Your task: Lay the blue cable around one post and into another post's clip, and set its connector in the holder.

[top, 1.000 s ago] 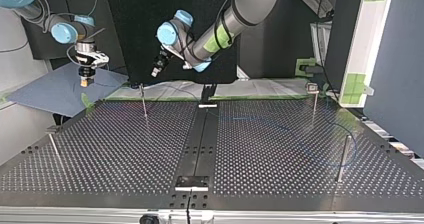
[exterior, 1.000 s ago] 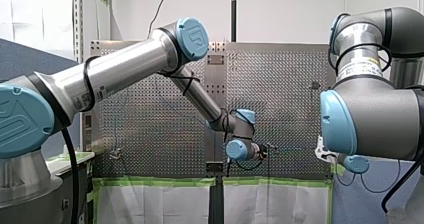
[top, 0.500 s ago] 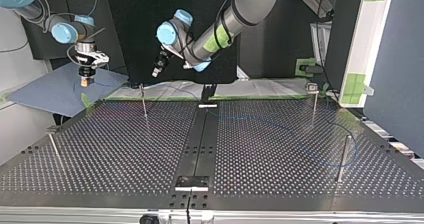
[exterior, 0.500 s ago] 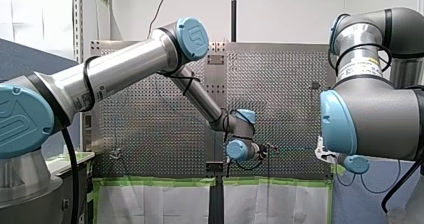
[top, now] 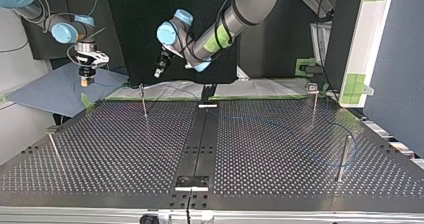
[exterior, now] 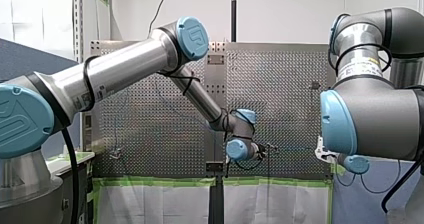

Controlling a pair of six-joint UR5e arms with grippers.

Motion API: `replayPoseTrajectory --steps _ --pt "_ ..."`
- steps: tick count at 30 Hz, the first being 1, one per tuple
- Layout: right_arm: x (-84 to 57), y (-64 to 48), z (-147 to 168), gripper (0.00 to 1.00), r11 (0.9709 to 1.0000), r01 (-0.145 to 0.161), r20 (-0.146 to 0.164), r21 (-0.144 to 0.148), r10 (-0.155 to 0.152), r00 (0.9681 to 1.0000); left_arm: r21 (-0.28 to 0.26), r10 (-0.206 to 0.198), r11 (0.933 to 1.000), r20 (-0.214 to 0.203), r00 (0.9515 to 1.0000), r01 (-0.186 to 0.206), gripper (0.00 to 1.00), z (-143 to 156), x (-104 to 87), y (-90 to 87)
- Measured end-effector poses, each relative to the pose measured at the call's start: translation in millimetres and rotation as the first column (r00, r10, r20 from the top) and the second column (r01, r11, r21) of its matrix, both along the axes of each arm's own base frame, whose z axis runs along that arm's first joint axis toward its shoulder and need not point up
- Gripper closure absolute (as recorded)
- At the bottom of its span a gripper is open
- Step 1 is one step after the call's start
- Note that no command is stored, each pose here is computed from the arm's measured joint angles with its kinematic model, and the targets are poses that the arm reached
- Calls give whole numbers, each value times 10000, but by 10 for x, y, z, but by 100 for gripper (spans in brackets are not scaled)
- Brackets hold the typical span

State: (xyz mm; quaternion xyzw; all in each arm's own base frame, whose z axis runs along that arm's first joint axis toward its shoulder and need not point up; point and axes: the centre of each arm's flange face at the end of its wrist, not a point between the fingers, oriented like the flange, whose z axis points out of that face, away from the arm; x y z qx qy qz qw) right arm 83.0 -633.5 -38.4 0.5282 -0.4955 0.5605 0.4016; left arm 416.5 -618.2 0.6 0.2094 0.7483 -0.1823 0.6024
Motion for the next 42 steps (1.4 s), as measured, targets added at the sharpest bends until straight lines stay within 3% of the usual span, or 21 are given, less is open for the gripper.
replayPoseTrajectory --steps 4,8,13,17,22,24,31,34,38,42 --pt "-5 1 -5 100 10000 9 24 23 -9 10000 -67 299 9995 32 9995 -298 0 103 23 82" --pt "-7 2 -6 100 10000 14 46 37 -14 10000 -465 710 9964 125 9974 -703 0 247 39 160" --pt "0 15 -17 100 9999 8 83 149 -9 10000 -1125 1280 9858 217 9915 -1248 0 439 58 266" --pt "3 23 -25 100 9997 15 140 232 -18 9999 -1642 1767 9716 258 9839 -1701 0 579 106 379" --pt "14 27 -28 100 9996 6 253 280 -13 9997 -2383 2338 9457 262 9719 -2211 0 770 277 614" --pt "22 28 -27 100 9996 -5 291 286 -4 9996 -2684 2416 9365 275 9700 -2256 0 851 354 711" --pt "59 32 -30 100 9995 -123 431 281 111 9990 -3376 2498 9151 456 9672 -2205 0 1092 567 1013" --pt "74 34 -31 100 9994 -173 458 283 160 9988 -3549 2641 9068 576 9628 -2275 0 1179 642 1142" --pt "81 34 -31 100 9994 -199 474 276 186 9987 -3714 2963 8950 805 9517 -2472 0 1299 722 1317" --pt "84 32 -30 100 9995 -219 478 246 207 9986 -3813 3337 8844 1128 9359 -2693 0 1437 712 1443"
